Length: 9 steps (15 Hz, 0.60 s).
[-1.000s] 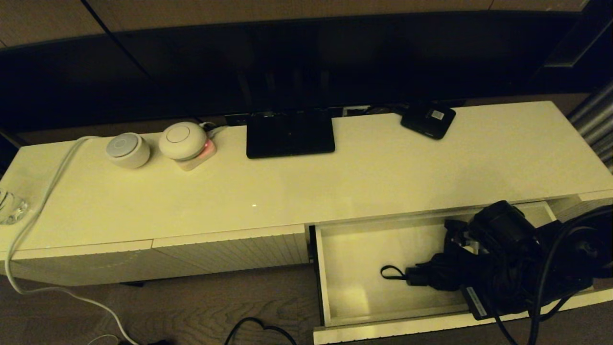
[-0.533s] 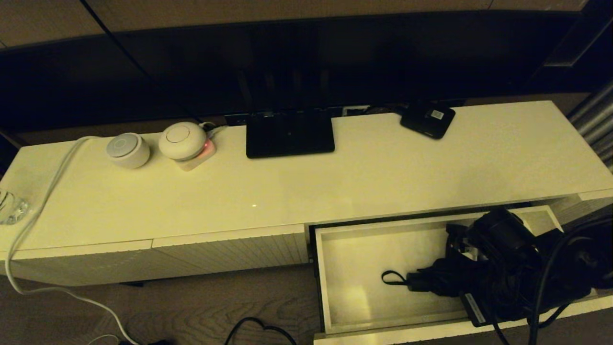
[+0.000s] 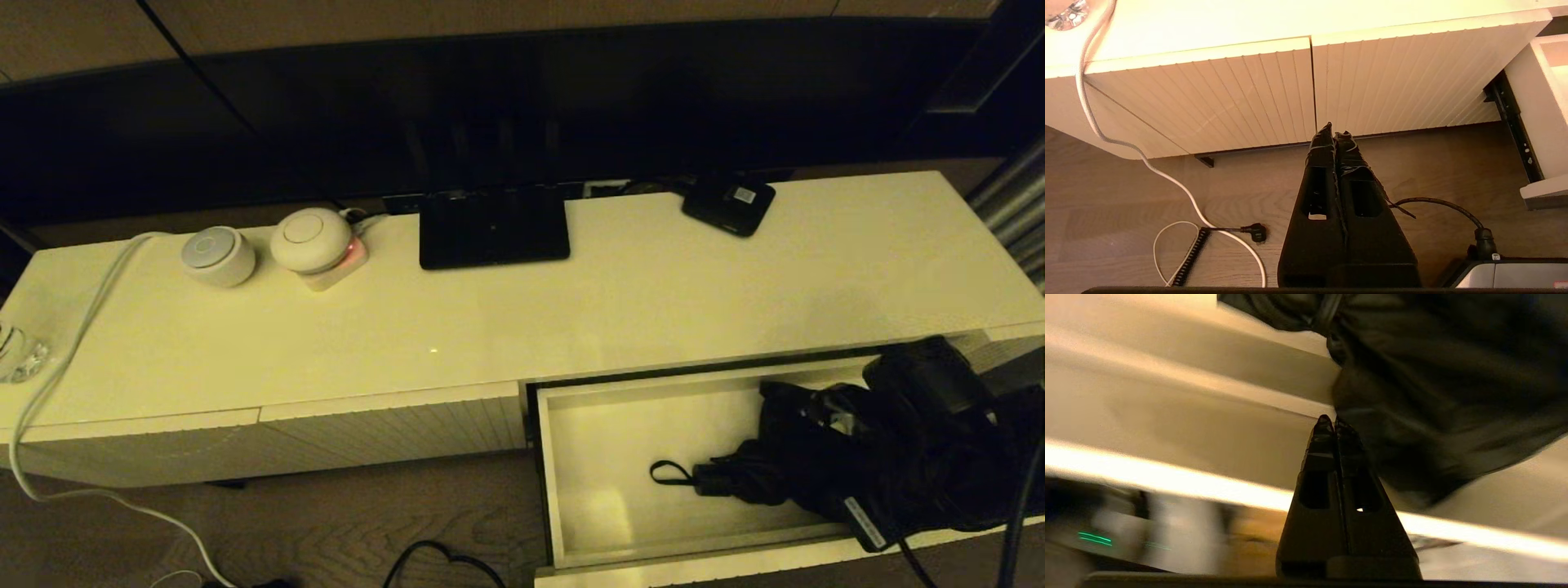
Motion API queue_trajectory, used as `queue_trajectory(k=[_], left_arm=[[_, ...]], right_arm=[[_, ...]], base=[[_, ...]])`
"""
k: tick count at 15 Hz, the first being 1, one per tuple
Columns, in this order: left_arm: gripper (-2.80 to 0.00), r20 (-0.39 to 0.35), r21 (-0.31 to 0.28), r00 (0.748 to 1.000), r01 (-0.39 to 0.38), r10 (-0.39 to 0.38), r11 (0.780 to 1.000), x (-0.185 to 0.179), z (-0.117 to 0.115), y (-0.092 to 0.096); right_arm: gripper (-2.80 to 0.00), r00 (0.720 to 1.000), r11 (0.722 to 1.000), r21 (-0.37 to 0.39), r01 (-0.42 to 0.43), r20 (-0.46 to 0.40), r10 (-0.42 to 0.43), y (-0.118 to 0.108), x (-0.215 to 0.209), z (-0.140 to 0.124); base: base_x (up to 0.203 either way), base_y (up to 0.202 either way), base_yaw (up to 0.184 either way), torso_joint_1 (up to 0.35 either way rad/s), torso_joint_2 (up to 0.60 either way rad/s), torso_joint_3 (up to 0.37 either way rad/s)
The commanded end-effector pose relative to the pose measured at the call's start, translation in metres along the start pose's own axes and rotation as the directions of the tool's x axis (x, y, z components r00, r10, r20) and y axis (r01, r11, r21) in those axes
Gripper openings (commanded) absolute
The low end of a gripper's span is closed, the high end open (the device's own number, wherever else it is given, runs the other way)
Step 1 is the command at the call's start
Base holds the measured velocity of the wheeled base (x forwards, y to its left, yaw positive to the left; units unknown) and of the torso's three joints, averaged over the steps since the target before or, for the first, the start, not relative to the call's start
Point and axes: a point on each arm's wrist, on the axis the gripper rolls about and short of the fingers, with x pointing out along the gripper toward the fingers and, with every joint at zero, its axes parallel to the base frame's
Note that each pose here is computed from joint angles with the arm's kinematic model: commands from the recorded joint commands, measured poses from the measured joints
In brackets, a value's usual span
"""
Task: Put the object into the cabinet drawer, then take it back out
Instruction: Open the drawer
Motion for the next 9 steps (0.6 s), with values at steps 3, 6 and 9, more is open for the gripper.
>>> queue_trajectory(k=[3, 6, 9], left_arm=[[-2.8, -0.003, 0.0, 1.0, -0.001, 0.001, 1.0, 0.0, -0.001, 0.0], [-2.8, -0.003, 0.0, 1.0, -0.001, 0.001, 1.0, 0.0, -0.001, 0.0], [-2.8, -0.003, 0.0, 1.0, -0.001, 0.001, 1.0, 0.0, -0.001, 0.0]], right_arm=[[-2.8, 0.995, 0.876, -0.472, 0.099, 0.076, -0.072, -0.012, -0.021, -0.005], [-2.8, 0.99, 0.722, -0.68, 0.128, 0.13, -0.053, -0.012, -0.025, -0.007], [-2.8, 0.984, 0.497, -0.851, 0.17, 0.169, -0.048, -0.012, -0.026, -0.009]], base=[[0.0, 0.0, 0.0, 0.0, 0.0, 0.0], [0.0, 0.0, 0.0, 0.0, 0.0, 0.0], [0.0, 0.0, 0.0, 0.0, 0.0, 0.0]])
